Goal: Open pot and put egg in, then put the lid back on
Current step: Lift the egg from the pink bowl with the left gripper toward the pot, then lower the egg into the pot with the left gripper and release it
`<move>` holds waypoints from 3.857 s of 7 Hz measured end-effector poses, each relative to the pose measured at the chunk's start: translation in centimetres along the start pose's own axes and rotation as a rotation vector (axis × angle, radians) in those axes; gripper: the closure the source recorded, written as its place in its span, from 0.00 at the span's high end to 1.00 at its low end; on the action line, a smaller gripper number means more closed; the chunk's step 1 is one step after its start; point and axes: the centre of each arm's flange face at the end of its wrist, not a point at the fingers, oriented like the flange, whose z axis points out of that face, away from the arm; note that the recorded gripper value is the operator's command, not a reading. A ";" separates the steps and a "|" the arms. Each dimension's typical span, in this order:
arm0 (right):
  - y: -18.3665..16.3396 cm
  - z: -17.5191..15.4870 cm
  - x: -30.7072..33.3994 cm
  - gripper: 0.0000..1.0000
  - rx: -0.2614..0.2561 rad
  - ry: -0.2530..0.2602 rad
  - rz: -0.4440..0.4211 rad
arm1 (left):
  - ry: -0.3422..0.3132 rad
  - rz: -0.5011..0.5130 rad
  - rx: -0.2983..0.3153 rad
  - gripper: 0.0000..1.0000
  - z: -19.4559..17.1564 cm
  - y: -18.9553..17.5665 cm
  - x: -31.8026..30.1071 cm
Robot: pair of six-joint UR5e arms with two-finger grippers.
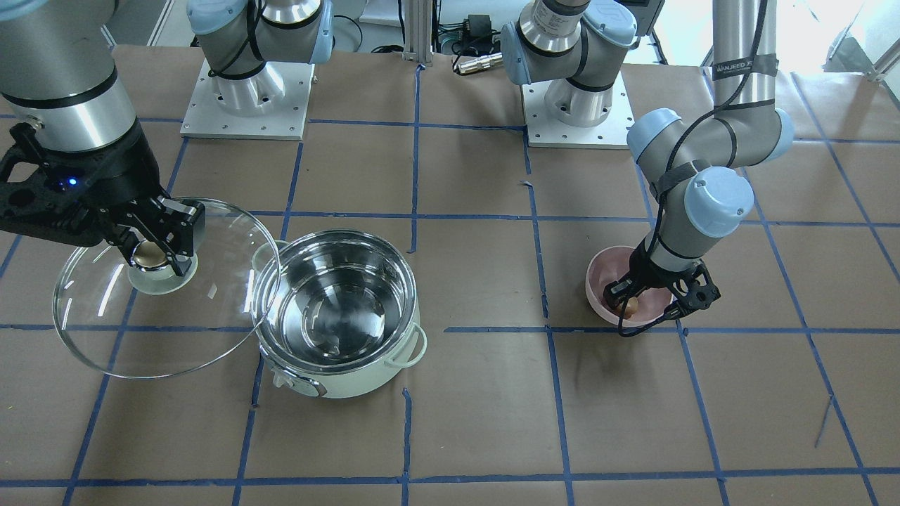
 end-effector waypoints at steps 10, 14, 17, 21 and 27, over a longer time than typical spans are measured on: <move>0.1 0.0 -0.1 0.42 0.001 -0.002 -0.002 | 0.035 0.136 0.084 0.20 -13.1 -0.3 9.0; 0.0 0.1 0.1 0.42 0.003 0.004 -0.024 | 0.199 0.200 0.132 0.20 -16.5 7.5 22.0; -0.9 0.5 3.0 0.42 -0.007 0.019 -0.066 | 0.254 0.245 0.165 0.20 -16.0 12.5 30.1; -1.3 0.4 4.6 0.42 -0.009 0.017 -0.072 | 0.226 0.279 0.261 0.20 -12.9 15.9 37.5; -1.0 0.8 4.4 0.42 -0.020 0.013 -0.075 | 0.186 0.356 0.284 0.21 -8.4 16.7 39.9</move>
